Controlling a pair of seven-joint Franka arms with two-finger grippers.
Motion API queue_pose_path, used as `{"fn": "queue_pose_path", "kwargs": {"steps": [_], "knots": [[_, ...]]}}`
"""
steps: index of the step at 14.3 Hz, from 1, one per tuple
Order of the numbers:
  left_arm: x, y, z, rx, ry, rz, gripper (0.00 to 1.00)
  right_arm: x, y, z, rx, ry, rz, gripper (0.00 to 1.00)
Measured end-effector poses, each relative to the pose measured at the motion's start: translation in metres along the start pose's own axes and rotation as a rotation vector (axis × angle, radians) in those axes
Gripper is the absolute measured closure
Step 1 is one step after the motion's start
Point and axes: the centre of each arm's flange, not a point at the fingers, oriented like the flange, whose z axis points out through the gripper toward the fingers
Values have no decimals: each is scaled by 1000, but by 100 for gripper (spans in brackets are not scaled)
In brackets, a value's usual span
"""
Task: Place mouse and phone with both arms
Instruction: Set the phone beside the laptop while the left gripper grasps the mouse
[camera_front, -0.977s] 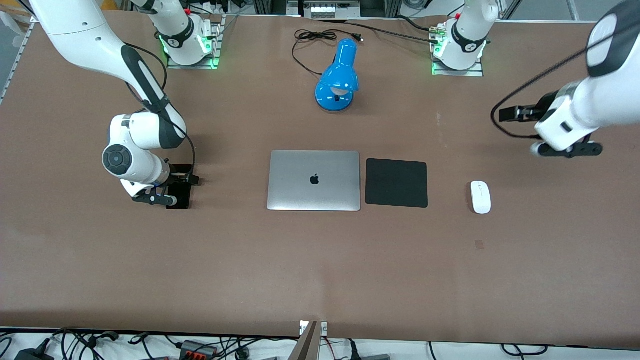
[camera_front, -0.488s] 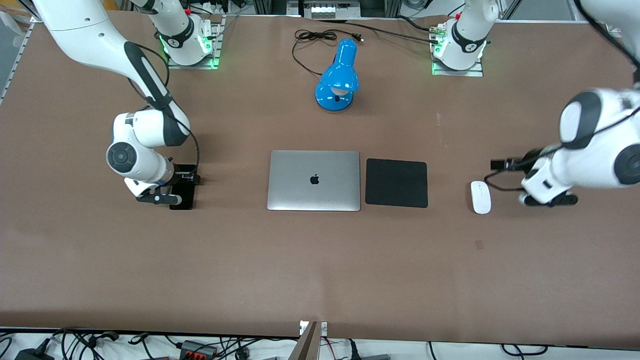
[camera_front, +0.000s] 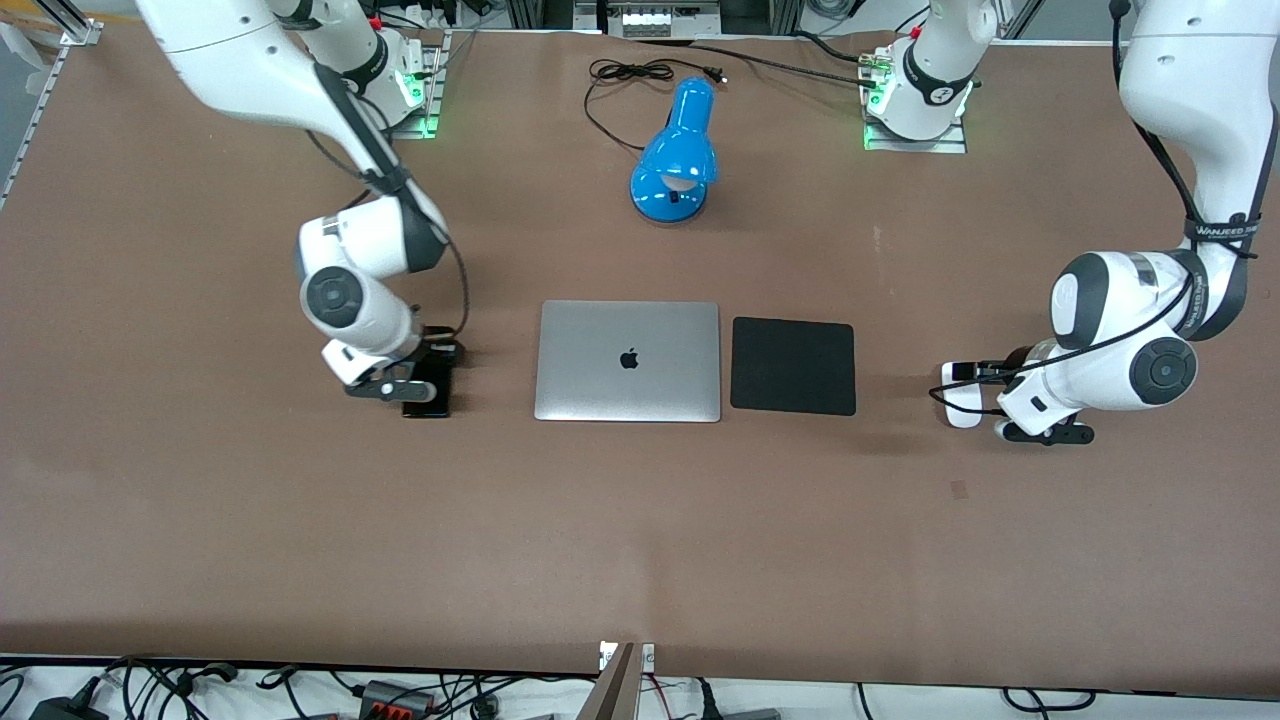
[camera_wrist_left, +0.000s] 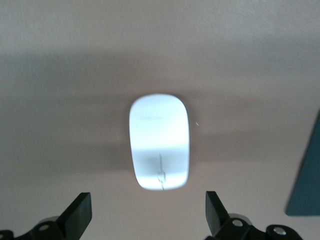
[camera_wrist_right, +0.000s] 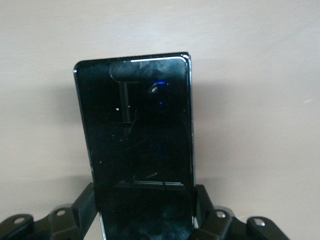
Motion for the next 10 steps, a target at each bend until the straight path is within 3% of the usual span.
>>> {"fn": "queue_pose_path", "kwargs": {"steps": [5,10], "knots": [[5,-14,39,-1,142,46,0,-7,-29,9,-5,-4,26,19],[6,8,36,-12,161,66,0,-4,-36,12,-1,2,28,19]]}}
